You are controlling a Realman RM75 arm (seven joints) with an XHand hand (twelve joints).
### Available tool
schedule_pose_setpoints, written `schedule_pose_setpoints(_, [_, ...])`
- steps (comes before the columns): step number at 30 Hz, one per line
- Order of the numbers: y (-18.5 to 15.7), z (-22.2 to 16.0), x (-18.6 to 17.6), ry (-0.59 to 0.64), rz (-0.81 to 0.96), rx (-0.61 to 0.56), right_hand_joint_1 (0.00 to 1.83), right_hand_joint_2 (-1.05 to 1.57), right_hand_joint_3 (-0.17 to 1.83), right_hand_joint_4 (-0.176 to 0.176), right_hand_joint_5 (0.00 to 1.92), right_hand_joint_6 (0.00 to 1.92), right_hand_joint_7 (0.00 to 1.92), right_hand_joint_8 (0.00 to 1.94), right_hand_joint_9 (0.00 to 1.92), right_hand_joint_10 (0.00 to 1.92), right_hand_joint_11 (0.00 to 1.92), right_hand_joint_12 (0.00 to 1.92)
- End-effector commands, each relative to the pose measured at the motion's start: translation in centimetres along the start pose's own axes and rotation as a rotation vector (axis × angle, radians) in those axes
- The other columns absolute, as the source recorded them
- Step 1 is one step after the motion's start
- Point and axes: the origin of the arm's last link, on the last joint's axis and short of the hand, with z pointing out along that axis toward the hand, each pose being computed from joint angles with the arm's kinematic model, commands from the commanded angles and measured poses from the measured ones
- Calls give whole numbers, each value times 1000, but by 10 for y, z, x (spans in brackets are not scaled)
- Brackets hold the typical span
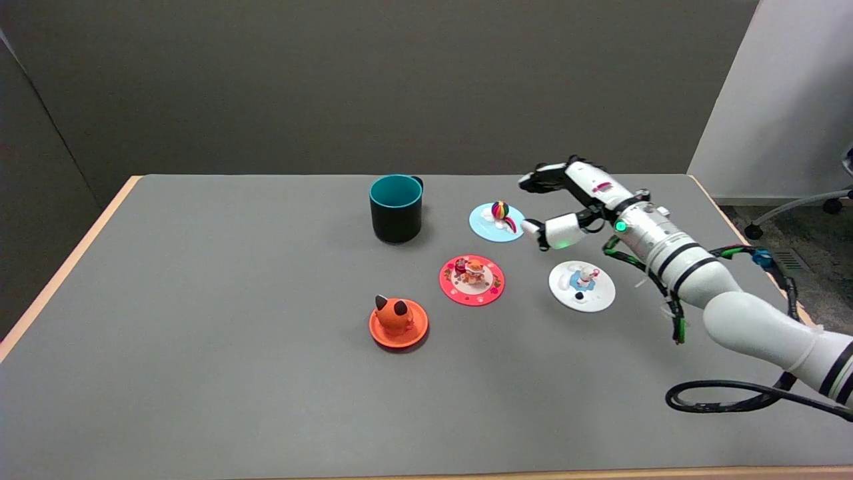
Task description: Pick up the white cup lid.
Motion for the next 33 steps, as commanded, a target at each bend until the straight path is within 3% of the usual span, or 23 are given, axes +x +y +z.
schedule_pose_setpoints(1, [56,-21,9,-60,-56,-163,741,453,969,-126,623,214,656,194,600,201,471,324])
schedule_pose_setpoints(7, [76,-63,20,-49,-50,-237,770,437,962,-127,639,216,710,181,643,199,486,401])
schedule_pose_setpoints(17, [63,-114,26,2,-43,-268,792,478,937,-137,706,230,775,191,687,206,506,433])
schedule_pose_setpoints(28, [45,-116,2,-62,-66,-223,811,506,921,-147,736,255,818,202,704,209,514,462])
schedule_pose_setpoints(33, [36,-97,1,-86,-148,-164,814,456,950,-148,679,222,729,192,665,210,506,462])
